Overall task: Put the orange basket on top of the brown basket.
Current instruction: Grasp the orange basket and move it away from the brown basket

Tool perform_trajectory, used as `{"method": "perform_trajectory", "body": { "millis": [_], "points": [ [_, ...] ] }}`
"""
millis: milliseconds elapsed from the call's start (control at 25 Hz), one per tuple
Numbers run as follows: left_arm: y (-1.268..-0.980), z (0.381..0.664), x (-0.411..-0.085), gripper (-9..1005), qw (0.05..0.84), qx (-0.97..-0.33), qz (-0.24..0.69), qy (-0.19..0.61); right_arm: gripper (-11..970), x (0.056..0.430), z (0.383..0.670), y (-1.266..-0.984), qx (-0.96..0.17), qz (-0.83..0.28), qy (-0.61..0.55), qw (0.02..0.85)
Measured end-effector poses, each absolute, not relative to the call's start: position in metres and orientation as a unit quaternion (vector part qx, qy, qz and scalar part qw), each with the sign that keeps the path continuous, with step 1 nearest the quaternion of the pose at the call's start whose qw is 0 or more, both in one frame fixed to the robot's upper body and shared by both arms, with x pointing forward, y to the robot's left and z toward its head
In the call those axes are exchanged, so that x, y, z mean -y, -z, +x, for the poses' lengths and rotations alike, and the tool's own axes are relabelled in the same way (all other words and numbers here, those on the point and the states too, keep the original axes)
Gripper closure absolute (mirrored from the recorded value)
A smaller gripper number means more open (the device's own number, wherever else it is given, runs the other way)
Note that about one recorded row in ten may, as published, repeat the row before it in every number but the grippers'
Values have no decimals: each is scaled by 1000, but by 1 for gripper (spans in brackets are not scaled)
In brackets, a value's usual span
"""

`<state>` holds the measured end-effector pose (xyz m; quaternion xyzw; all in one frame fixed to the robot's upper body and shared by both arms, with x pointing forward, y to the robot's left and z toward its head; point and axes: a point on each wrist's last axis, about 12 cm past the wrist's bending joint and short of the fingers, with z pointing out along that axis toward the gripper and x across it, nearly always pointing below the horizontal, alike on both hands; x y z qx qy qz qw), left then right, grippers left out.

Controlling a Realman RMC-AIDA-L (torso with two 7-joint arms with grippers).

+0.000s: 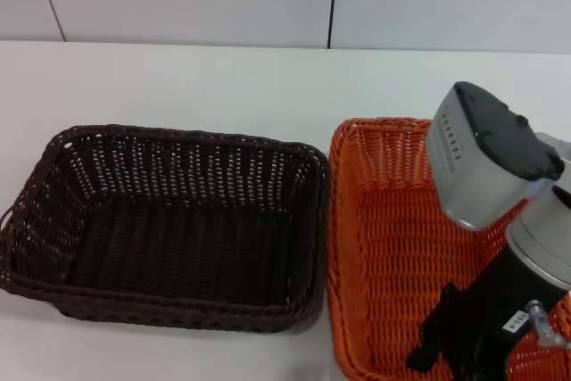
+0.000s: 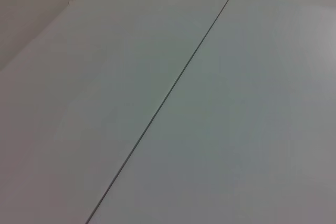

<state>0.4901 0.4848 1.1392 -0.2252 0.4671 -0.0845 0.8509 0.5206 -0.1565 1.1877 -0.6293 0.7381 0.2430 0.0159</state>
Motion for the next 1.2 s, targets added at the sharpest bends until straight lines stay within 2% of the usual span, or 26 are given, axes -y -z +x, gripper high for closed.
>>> {"method": "perform_trajectory", "body": {
  "millis": [520,1200],
  "points": [
    [-1142,488,-481,184,860,-458,-210,87,423,146,527,-1167,-737,-628,-247,-25],
    [-1142,479,-477,184,871,-440,-193,100,443,135,535,-1165,-734,-649,-195,-34]
  ]
}}
